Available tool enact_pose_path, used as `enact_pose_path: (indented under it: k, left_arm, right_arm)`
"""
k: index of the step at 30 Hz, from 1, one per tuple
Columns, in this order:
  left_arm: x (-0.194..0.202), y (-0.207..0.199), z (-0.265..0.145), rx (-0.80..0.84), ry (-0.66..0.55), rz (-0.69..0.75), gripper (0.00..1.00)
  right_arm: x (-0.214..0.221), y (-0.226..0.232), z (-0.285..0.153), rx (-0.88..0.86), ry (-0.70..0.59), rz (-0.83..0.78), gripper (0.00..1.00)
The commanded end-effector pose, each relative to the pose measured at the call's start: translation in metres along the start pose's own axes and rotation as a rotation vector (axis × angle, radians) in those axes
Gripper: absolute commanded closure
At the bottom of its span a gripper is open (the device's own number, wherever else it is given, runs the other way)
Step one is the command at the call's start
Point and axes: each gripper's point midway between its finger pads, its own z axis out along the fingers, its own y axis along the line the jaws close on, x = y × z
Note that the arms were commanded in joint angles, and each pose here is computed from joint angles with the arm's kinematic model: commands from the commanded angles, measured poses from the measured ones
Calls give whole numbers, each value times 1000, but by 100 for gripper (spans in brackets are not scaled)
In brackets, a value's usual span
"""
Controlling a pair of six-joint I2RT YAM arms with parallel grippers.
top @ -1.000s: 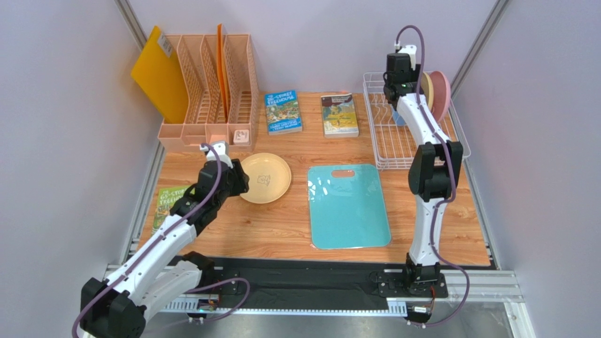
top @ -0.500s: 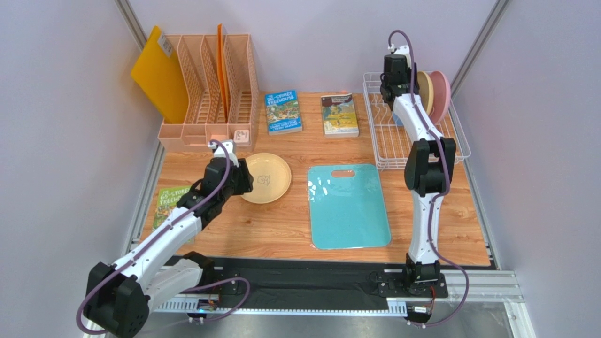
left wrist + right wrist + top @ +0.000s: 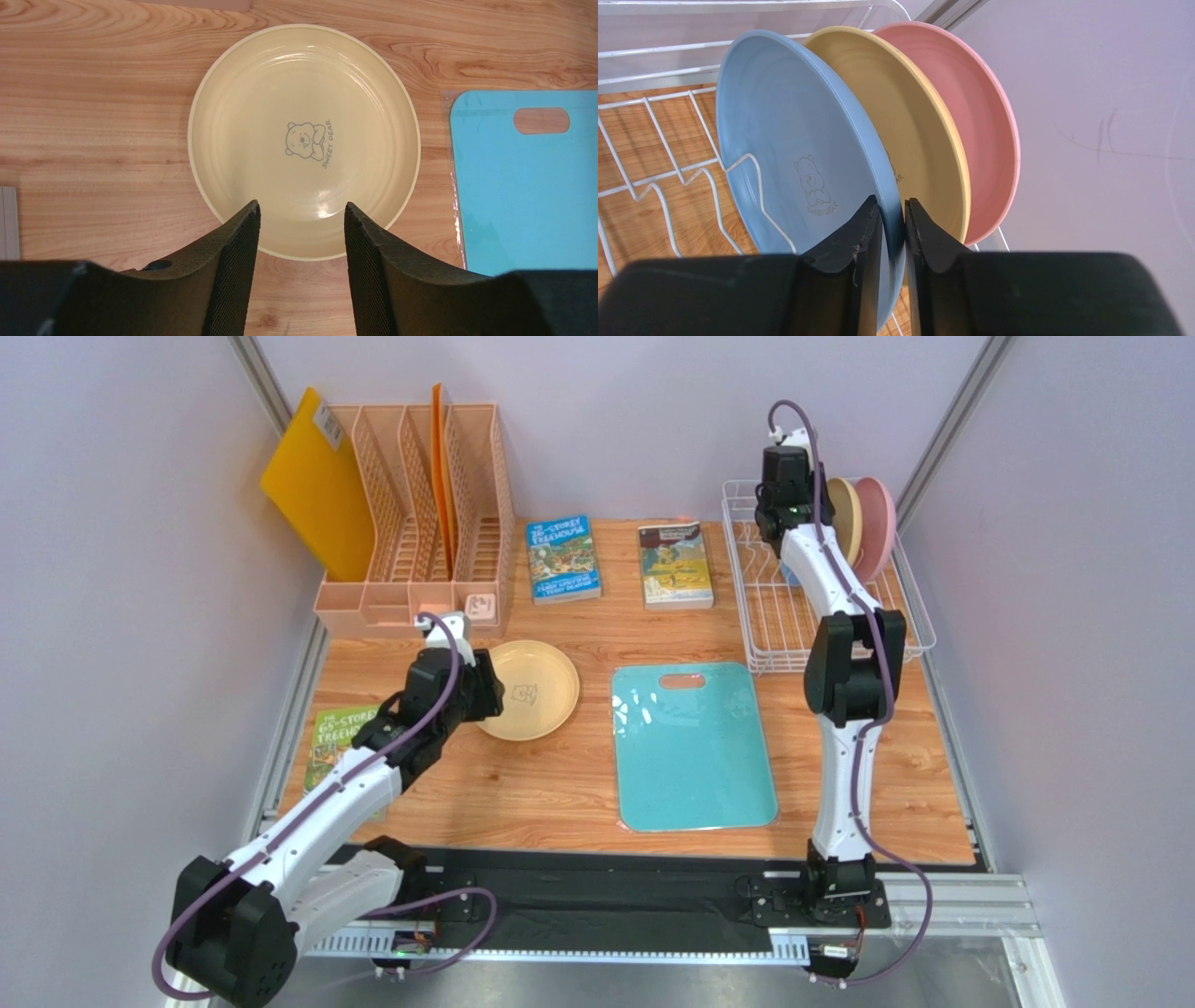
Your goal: Unload the plates from the dish rack
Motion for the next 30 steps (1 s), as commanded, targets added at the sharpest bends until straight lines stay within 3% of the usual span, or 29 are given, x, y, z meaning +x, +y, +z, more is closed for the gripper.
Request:
enact_pose_path:
  k: [1,2,5,10,19,21,26,28,30]
  left_arm:
    - [-8,-1,2,3,-29,13,46]
    - [-7,-1,3,1,-27,12,46]
    - [-7,0,3,-1,-27,12,46]
    - [-7,0,5,-4,-28,10,46]
    - [-8,0,14,-33,1,26,44]
    - [-11,0,15,-38,2,31,32]
    - [-15,-1,14,-33,-7,41,20]
    - [-17,-2,12,-26,-16,44,1]
    - [-18,-2,10,-24,-24,45,1]
  right_arm:
    - [11,12,8,2,9,-4,78]
    - [11,13,8,-1,8,-1,78]
    - [14,14,9,5,14,-5,100]
    - [3,2,0,50,-6,3,100]
    - [-36,-45,-46,289,-101,39,100]
    - [-45,-50,-59,324,-142,35,100]
    - [-54,-65,-77,409,-157,54,100]
    - [-54,-65,-81,416,-158,35,100]
    - [-59,-67,-89,427,-175,25,100]
